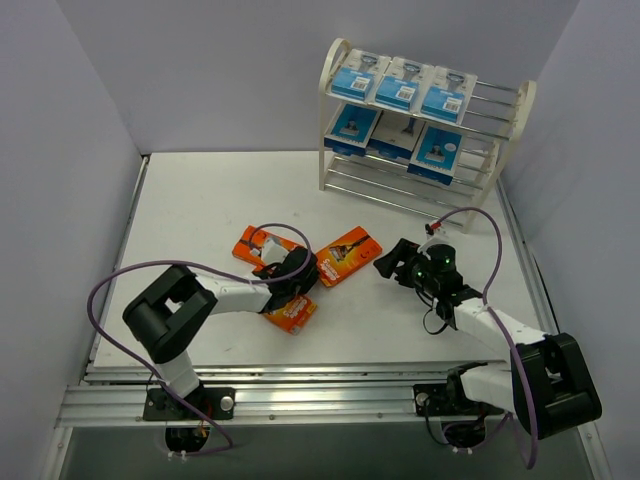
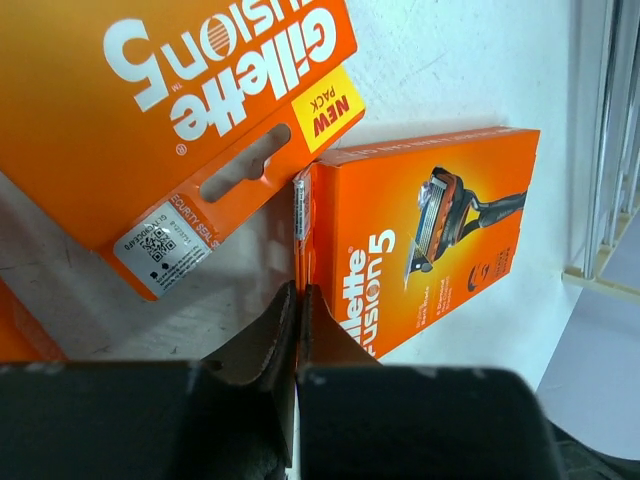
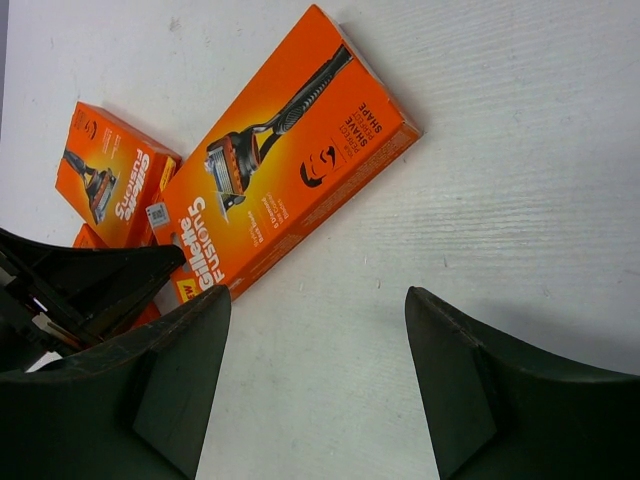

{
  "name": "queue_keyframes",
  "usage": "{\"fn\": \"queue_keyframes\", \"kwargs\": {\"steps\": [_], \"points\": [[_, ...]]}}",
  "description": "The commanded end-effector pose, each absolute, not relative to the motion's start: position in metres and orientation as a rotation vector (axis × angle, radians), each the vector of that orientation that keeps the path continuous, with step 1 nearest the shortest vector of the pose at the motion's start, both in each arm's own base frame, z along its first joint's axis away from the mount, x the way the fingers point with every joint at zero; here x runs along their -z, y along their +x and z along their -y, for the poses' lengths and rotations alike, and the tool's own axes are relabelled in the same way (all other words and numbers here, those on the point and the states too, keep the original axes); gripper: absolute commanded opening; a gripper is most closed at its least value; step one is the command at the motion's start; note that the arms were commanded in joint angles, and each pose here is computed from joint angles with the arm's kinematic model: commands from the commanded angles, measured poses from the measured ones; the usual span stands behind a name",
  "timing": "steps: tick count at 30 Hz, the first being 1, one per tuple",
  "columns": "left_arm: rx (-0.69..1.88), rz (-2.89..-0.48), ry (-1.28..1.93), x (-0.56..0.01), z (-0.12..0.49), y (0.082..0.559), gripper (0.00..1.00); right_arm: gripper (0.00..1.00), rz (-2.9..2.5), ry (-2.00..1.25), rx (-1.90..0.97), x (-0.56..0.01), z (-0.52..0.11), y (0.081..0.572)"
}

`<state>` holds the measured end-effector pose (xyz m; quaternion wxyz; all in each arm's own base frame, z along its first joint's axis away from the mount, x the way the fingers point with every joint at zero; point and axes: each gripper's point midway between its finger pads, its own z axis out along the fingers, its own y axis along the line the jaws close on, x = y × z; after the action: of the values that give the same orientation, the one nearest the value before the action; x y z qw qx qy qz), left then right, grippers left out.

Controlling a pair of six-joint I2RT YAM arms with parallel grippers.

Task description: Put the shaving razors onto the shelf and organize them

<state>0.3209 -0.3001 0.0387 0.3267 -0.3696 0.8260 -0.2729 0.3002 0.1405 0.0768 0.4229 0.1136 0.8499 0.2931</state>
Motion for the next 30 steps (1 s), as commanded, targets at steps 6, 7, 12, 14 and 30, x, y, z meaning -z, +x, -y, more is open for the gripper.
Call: {"fn": "queue_keyframes", "kwargs": {"steps": [6,7,12,14,30], "points": [[0.871,-2.0,-1.04,-0.078,0.298,0.354,0.02,0.66,-2.079,0.243,-0.729,-0.105,-0.138,0.308],[0.883,-1.992,-1.037,-0.082,0.298,0.355,0.02,0.66,-2.079,0.239,-0.725,-0.107,-0.137,0.308],[0.943,-1.954,-1.007,-0.1,0.303,0.371,0.02,0.66,-2.069,0.25,-0.737,-0.117,-0.137,0.306],[0.998,-1.919,-0.991,-0.109,0.31,0.377,0.02,0.66,-2.071,0.254,-0.733,-0.117,-0.135,0.304],[1.247,-1.831,-0.862,-0.16,0.344,0.394,0.02,0.66,-2.115,0.266,-0.644,-0.107,-0.121,0.296]]}}
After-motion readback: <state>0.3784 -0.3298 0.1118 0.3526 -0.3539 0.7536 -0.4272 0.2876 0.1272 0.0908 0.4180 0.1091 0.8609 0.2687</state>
